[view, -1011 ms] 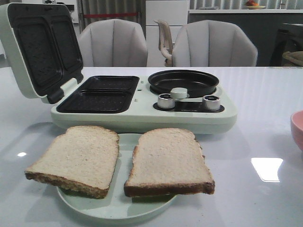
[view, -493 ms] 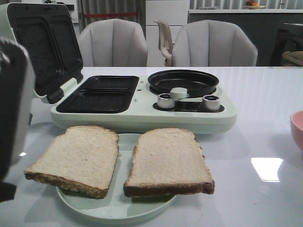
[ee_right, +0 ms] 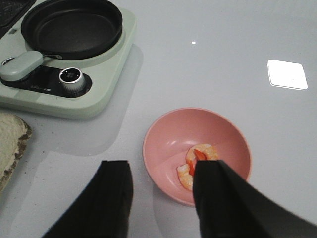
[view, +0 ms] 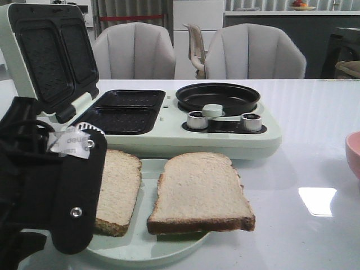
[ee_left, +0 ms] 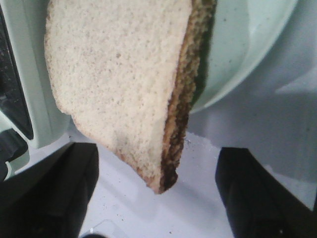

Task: Make breakfast with bread and shrimp
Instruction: 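Grasp the bread slice nearest the left gripper by its crust edge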

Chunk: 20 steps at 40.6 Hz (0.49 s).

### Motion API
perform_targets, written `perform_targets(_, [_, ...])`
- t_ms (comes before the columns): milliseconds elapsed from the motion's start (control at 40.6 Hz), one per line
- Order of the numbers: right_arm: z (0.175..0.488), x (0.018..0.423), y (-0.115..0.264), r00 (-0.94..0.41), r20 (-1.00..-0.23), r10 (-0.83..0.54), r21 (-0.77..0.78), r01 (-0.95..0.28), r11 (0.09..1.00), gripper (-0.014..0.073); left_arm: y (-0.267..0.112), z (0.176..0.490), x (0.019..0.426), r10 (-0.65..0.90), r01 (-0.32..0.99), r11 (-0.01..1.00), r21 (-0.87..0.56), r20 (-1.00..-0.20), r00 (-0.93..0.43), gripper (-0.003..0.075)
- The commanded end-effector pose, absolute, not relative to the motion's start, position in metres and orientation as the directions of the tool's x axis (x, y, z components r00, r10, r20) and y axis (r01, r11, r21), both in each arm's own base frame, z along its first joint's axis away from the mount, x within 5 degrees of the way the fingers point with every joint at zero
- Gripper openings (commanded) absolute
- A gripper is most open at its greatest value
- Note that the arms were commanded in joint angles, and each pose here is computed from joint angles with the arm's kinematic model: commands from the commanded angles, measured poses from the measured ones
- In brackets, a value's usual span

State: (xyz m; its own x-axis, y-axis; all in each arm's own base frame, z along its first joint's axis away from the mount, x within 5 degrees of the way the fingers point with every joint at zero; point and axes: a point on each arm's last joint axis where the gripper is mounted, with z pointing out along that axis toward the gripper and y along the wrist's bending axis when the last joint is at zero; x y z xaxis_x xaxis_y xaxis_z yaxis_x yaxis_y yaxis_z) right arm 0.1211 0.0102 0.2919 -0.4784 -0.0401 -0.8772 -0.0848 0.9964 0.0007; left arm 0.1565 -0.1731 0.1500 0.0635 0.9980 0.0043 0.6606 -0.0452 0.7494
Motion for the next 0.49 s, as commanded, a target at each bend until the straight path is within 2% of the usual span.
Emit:
perform_targets(0, [0.3101,0.1260,0.0094,-0.374,-0.926,-0.045,-0.015,-0.081,0.997,0.0421,-0.1758,0.1586,0.1664,0.998,0.607,-0.035,0.794,-0.007,0.067,0.0529])
perform_targets(99, [0.3101,0.1260,0.0094,-0.374,-0.926,-0.045,-0.015,-0.081,0.997,0.0421,-0.1754,0.1570,0.1693,0.998,0.603,-0.037,0.797,-0.006,0.069,0.0525])
perform_targets(173, [0.3101,0.1260,0.0094,-0.374,-0.926,-0.045,-0.015,-0.081,0.997,0.0421,-0.1765,0.1563,0.1704,0.996,0.607,-0.042,0.793,-0.014,0.088,0.0494])
perform_targets(468, [0.3101,0.1260,0.0094,-0.374,-0.926,-0.045,-0.015,-0.081,0.997,0.0421,-0.1747,0.1512,0.1746,0.996,0.628,-0.040,0.778,-0.018,0.085,0.0250])
